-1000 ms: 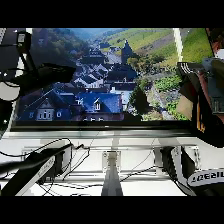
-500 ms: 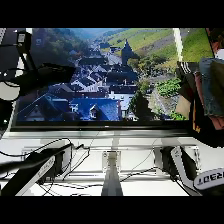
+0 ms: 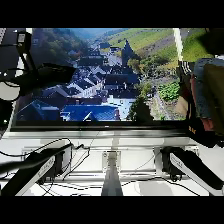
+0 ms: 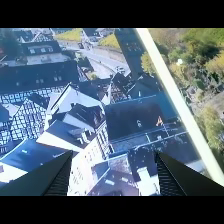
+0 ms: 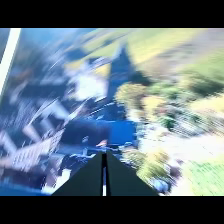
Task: Fold the clothes and pants, and hang the long-sleeved shirts on hangers.
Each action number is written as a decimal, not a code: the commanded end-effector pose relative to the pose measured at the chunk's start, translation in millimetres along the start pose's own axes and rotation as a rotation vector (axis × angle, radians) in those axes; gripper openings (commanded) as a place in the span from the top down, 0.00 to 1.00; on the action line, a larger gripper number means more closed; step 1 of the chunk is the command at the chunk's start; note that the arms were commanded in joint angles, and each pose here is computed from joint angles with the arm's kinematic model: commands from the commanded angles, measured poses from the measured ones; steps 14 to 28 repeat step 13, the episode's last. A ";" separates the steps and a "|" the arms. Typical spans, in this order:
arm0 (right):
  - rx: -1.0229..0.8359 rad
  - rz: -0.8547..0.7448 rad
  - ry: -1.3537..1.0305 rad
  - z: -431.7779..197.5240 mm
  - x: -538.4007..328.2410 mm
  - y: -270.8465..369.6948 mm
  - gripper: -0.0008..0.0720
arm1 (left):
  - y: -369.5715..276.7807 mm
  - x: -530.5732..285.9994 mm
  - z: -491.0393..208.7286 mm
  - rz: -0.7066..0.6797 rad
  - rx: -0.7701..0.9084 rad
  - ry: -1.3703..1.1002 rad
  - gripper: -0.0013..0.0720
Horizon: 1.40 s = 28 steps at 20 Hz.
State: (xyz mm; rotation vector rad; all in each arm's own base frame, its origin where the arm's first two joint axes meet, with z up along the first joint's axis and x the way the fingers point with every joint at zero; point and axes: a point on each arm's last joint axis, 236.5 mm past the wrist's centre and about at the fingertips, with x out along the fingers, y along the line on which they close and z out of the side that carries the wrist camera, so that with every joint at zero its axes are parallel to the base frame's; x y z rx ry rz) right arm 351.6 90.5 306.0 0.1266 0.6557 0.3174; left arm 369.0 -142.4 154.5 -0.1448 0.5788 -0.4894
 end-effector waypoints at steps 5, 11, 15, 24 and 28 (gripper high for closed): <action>-0.330 -0.197 0.127 -17.0 93.6 5.0 0.94 | 0.4 -0.1 0.6 0.001 0.000 -0.001 0.22; -0.335 -0.161 0.010 9.0 101.2 17.5 0.94 | 0.4 -0.1 0.6 0.001 0.000 -0.001 0.22; -0.331 -0.154 0.011 8.3 101.4 19.0 0.94 | 0.4 -0.1 0.6 0.001 0.000 -0.001 0.22; -0.331 -0.154 0.011 8.3 101.4 19.0 0.94 | 0.4 -0.1 0.6 0.001 0.000 -0.001 0.22; -0.331 -0.154 0.011 8.3 101.4 19.0 0.94 | 0.4 -0.1 0.6 0.001 0.000 -0.001 0.22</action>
